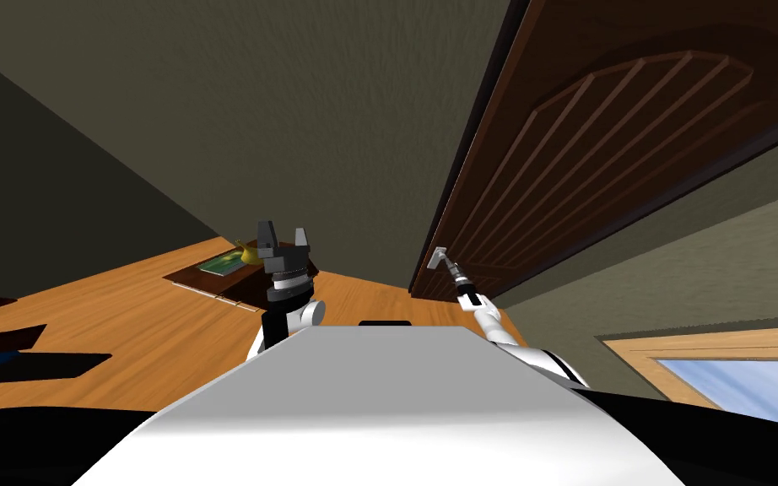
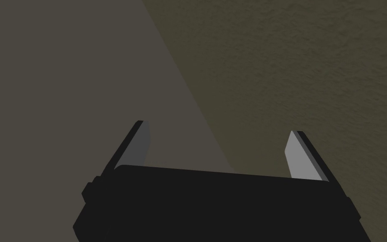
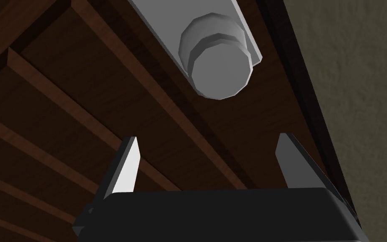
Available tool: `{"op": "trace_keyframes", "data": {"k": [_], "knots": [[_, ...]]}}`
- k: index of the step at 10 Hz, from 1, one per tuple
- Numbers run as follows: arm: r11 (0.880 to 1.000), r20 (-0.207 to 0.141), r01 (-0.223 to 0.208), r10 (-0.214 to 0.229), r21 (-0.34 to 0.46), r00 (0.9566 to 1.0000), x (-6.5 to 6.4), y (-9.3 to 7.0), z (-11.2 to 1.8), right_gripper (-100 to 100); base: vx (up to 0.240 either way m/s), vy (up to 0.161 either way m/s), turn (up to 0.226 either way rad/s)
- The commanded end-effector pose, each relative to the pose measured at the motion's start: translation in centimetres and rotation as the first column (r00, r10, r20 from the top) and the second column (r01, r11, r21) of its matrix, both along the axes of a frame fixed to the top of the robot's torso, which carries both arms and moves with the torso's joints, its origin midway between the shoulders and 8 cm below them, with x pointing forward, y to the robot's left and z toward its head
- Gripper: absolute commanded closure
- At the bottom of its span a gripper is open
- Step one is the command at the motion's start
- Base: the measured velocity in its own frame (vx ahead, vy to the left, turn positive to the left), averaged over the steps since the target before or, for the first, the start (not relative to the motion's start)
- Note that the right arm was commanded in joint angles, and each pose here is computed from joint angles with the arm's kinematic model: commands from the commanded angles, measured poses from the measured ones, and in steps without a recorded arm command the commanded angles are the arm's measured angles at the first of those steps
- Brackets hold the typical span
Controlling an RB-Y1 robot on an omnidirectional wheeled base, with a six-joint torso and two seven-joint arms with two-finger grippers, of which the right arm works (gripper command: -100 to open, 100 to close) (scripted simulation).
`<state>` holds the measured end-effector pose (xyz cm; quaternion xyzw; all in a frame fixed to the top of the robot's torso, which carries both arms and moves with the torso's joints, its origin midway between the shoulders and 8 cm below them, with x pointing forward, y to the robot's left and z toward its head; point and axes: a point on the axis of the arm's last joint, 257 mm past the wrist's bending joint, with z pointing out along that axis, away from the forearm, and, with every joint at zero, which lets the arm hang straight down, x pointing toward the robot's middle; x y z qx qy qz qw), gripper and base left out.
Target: Pull the door open
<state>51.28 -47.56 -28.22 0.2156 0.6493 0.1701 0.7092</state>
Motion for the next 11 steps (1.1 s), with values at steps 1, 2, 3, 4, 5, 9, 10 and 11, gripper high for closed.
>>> {"op": "trace_keyframes", "data": {"k": [1, 2, 3, 4, 5, 9, 10, 11], "knots": [[0.999, -0.007, -0.003, 0.003, -0.049, 1.0000, -0.10, 0.02, -0.04, -100, -0.008, 0.052, -0.046], [0.995, -0.016, -0.010, 0.009, -0.103, 0.9998, -0.23, 0.05, -0.14, -100, -0.002, 0.042, -0.076], [0.994, -0.016, -0.010, 0.008, -0.108, 0.9998, -0.23, 0.05, -0.14, -100, -0.006, 0.038, -0.034], [0.986, -0.026, -0.017, 0.013, -0.166, 0.9996, -0.36, 0.08, -0.25, -100, -0.009, 0.038, -0.065], [0.978, -0.035, -0.026, 0.019, -0.209, 0.9992, -0.49, 0.12, -0.36, -100, -0.011, 0.058, -0.129], [0.934, -0.061, -0.050, 0.031, -0.354, 0.9976, -0.88, 0.21, -0.73, -100, -0.016, 0.057, -0.076], [0.932, -0.062, -0.050, 0.030, -0.360, 0.9976, -0.88, 0.21, -0.73, -100, -0.013, 0.053, -0.022], [0.916, -0.069, -0.058, 0.033, -0.397, 0.9970, -1.00, 0.23, -0.86, -100, -0.008, 0.040, -0.043]]}}
